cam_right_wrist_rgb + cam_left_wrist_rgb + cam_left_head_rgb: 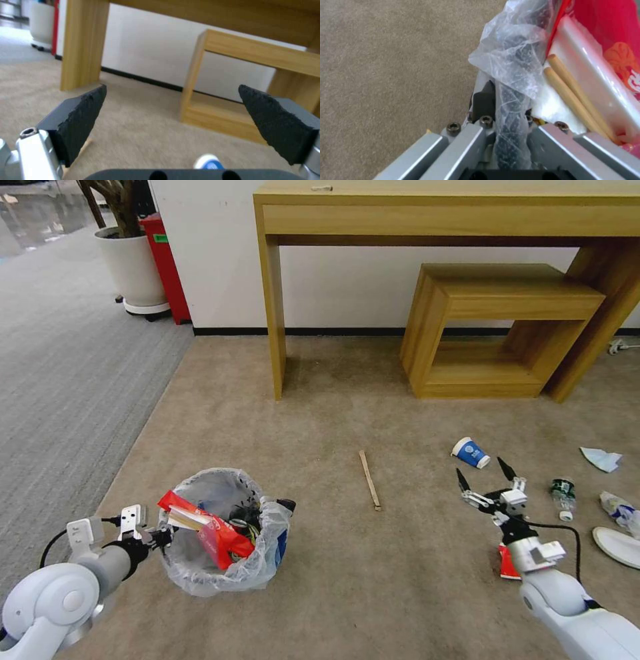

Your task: Pick up the trash bin and place the garbage on the floor into it.

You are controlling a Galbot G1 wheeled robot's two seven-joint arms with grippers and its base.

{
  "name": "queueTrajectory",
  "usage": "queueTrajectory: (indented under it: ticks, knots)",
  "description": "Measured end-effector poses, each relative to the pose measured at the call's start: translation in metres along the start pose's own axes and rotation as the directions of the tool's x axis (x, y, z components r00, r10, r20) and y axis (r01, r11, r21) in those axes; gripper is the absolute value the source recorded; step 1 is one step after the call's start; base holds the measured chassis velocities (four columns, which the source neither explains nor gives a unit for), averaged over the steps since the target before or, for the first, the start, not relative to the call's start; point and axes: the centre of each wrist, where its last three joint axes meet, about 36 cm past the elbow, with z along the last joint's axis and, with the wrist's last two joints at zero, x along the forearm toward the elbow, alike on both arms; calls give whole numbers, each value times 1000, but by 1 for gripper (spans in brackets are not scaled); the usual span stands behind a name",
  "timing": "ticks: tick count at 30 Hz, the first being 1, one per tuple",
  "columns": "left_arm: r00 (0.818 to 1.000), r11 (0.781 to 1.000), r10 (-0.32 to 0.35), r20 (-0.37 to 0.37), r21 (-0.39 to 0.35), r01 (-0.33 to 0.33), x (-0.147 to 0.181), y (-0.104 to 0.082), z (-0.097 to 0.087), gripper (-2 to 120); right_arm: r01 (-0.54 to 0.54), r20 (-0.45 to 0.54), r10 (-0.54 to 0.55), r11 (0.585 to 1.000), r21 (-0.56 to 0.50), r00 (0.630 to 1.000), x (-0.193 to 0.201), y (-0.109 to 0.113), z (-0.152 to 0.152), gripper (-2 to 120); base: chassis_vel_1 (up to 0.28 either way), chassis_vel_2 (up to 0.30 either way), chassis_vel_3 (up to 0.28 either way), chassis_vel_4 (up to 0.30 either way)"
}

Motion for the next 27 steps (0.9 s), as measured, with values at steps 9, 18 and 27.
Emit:
queueTrajectory:
  ticks: [9, 18, 27]
  knots:
    - [1000, 1000, 4, -1, 1, -4, -3, 1, 0, 0, -28, -43, 30, 999, 34, 999, 36, -16, 14, 100, 0, 0, 0, 0]
    - [1000, 1000, 5, -1, 1, -5, -5, 2, 0, 0, -28, -54, 30, 999, 46, 998, 52, -16, 22, 100, 0, 0, 0, 0]
    - [1000, 1000, 7, 0, 5, -7, -5, 2, 1, 0, -26, -44, 28, 999, 42, 999, 47, -10, 24, 100, 0, 0, 0, 0]
